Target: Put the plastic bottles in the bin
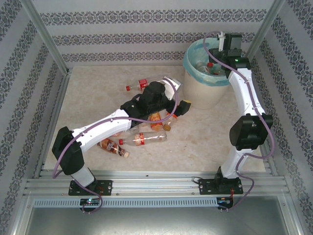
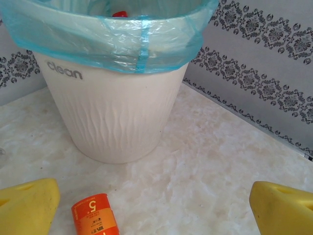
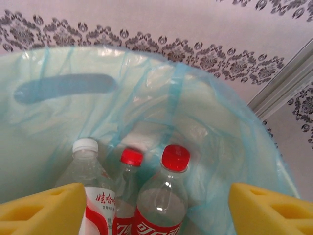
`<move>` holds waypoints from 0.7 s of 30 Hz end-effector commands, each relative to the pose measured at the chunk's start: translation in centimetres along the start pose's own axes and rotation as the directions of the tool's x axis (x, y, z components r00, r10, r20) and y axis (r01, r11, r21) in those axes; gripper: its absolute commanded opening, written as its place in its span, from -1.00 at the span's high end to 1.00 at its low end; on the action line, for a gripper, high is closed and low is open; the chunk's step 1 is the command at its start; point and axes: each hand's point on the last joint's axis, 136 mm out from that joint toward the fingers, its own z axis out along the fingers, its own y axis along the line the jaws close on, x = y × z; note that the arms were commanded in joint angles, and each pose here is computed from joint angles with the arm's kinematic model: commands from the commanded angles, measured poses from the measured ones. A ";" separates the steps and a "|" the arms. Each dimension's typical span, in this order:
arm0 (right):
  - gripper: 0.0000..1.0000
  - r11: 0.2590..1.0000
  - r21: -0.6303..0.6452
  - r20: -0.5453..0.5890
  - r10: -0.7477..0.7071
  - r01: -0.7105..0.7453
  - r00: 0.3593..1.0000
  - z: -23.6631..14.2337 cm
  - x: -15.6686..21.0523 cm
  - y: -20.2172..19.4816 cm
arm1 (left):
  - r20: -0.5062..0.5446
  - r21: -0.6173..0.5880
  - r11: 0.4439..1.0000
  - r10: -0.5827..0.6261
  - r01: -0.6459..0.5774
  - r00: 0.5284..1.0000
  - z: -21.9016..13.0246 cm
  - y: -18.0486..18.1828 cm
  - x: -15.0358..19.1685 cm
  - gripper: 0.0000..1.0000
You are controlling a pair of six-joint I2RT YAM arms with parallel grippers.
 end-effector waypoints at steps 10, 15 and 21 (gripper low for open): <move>-0.24 0.999 -0.027 0.001 0.042 -0.042 0.999 -0.8 -0.5 0.2 | -0.001 0.000 0.999 -0.043 0.043 0.999 -0.6 0.9 0.1 -1.00; -0.26 0.995 -0.080 0.053 0.063 -0.058 0.997 -3.4 -2.7 1.5 | -0.008 -0.023 0.999 -0.046 0.046 0.999 -1.8 1.9 -0.1 -1.00; -0.30 0.986 -0.164 0.171 0.066 -0.038 0.983 -9.7 -6.4 4.5 | -0.078 -0.096 0.994 -0.056 0.049 0.995 -4.8 4.3 2.2 -1.00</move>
